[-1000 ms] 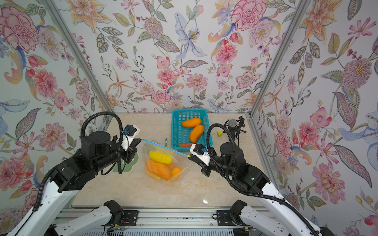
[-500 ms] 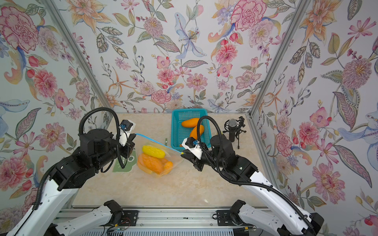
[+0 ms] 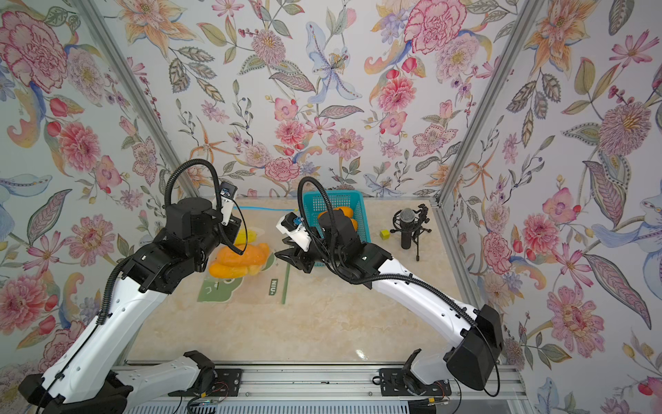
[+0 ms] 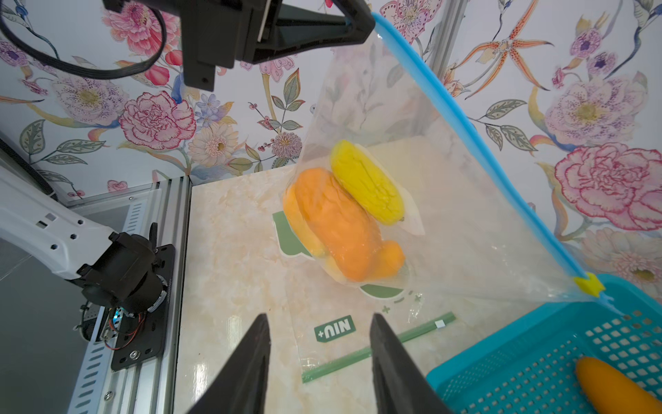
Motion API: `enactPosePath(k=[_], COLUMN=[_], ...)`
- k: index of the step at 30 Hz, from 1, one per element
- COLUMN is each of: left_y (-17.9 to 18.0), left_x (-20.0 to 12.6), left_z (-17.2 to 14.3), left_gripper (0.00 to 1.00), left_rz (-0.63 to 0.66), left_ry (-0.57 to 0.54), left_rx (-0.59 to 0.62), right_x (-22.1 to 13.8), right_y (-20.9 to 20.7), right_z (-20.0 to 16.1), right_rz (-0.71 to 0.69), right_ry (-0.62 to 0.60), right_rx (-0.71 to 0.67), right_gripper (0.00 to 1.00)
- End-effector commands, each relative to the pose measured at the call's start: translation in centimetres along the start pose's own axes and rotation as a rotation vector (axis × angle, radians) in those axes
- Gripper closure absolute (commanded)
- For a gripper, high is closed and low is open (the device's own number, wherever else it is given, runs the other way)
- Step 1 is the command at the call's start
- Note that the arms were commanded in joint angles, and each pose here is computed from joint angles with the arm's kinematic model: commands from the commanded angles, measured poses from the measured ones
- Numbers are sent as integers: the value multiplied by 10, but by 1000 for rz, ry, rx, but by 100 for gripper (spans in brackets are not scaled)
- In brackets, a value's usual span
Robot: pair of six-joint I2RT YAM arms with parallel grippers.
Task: Place the mango in a zip-top bag and seal the zipper
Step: Place the zipper food storage bag at the center of the board.
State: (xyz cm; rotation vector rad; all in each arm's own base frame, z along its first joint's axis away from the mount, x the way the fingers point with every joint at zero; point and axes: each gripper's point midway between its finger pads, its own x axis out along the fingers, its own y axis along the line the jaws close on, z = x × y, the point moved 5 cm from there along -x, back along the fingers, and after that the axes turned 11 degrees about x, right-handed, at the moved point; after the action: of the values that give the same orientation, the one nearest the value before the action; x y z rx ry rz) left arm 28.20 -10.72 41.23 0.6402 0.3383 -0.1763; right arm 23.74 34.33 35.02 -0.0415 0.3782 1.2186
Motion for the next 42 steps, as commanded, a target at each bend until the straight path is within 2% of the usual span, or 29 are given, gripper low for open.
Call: enactPosePath(k=[1,9,12,15,18,23,31,32,35,40,42], left_y=[20,14,14,11,11,10,8,8,6,4,5], left_x=[-21,-34,-33,-33,-39,-56,-54,-53,-49,-41,-38], left_z=[33,35,33,33,37,44,37,36,33,27,23], left_gripper=[100,100,100,100,100,100,100,100,100,100,100], left_rz=[18,-62,-53,-70,-85,-127,-128,-123,-120,-98,-79], left_ry=[-153,-215,-206,-222,-271,-362,-334,-328,-311,-279,-257], left_rx=[-6,20,30,36,32,43,46,46,46,39,30], right_x=[-1,-8,-21,-34,-37,-19,5,8,18,32,37], right_y=[-5,-39,-47,-49,-51,-46,-15,-12,-4,-1,-1], right_z=[44,83,97,106,105,91,75,74,68,63,63], right_rz=[-29,-63,-98,-55,4,114,304,327,352,335,329], right_ry=[-163,-252,-284,-298,-273,-188,-84,-71,-26,7,12], right_rx=[-40,-100,-136,-166,-166,-153,-94,-73,-57,-32,-13], right_gripper=[50,42,35,29,26,23,27,28,41,100,100])
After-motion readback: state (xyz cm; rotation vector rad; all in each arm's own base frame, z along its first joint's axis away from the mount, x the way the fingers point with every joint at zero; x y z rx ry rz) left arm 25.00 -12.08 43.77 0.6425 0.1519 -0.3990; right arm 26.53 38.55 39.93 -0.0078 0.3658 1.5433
